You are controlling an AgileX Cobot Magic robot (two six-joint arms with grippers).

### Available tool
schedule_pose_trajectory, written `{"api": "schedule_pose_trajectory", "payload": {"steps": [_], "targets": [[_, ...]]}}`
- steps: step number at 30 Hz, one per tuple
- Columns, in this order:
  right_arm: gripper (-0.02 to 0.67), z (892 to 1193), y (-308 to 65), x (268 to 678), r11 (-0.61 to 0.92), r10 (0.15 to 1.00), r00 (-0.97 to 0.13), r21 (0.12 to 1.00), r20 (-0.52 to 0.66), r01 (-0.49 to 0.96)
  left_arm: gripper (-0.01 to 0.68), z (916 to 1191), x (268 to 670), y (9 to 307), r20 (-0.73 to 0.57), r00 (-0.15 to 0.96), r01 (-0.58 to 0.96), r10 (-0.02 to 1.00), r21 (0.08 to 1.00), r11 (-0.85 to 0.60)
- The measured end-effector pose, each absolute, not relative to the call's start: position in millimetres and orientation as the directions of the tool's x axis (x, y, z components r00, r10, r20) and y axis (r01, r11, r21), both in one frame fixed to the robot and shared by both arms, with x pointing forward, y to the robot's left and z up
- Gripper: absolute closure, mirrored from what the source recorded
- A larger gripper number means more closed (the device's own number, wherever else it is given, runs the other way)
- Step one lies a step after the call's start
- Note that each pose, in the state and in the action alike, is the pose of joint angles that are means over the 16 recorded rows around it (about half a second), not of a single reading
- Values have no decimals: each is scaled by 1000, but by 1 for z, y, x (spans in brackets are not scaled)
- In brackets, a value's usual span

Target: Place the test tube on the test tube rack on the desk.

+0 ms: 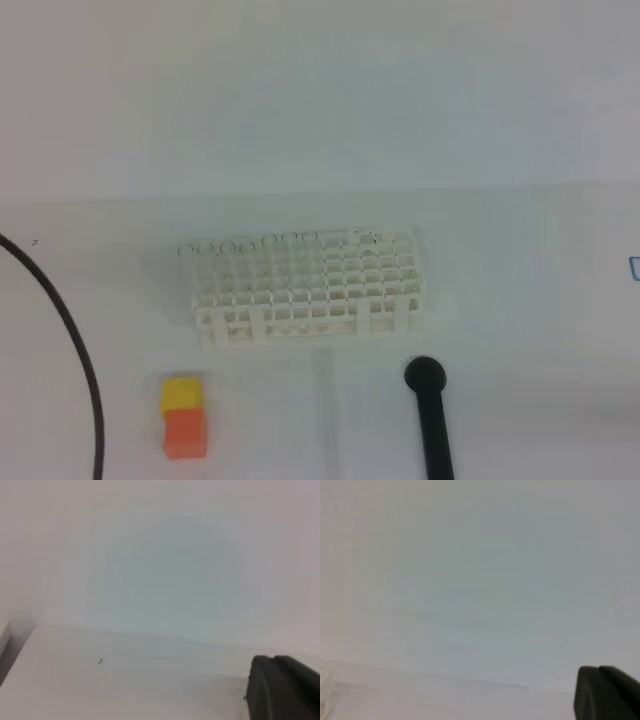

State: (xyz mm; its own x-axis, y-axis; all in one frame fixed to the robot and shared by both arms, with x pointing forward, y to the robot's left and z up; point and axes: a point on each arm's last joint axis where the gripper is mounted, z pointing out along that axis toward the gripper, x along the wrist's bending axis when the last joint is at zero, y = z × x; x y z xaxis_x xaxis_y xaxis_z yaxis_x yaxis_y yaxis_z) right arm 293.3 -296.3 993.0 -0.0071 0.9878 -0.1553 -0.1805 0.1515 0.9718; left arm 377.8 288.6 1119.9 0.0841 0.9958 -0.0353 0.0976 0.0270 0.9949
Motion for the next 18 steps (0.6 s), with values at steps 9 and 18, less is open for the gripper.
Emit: {"api": "schedule_pose_trajectory", "payload": {"steps": [9,18], "targets": [[650,1008,-297,290,131,991,-3,977,-133,-169,673,1116,398,252,24,296,197,955,977,-85],[650,1026,-299,286,118,993,1,990,-118,-80,673,1093,415,198,-35,493,280,869,952,-121]]}}
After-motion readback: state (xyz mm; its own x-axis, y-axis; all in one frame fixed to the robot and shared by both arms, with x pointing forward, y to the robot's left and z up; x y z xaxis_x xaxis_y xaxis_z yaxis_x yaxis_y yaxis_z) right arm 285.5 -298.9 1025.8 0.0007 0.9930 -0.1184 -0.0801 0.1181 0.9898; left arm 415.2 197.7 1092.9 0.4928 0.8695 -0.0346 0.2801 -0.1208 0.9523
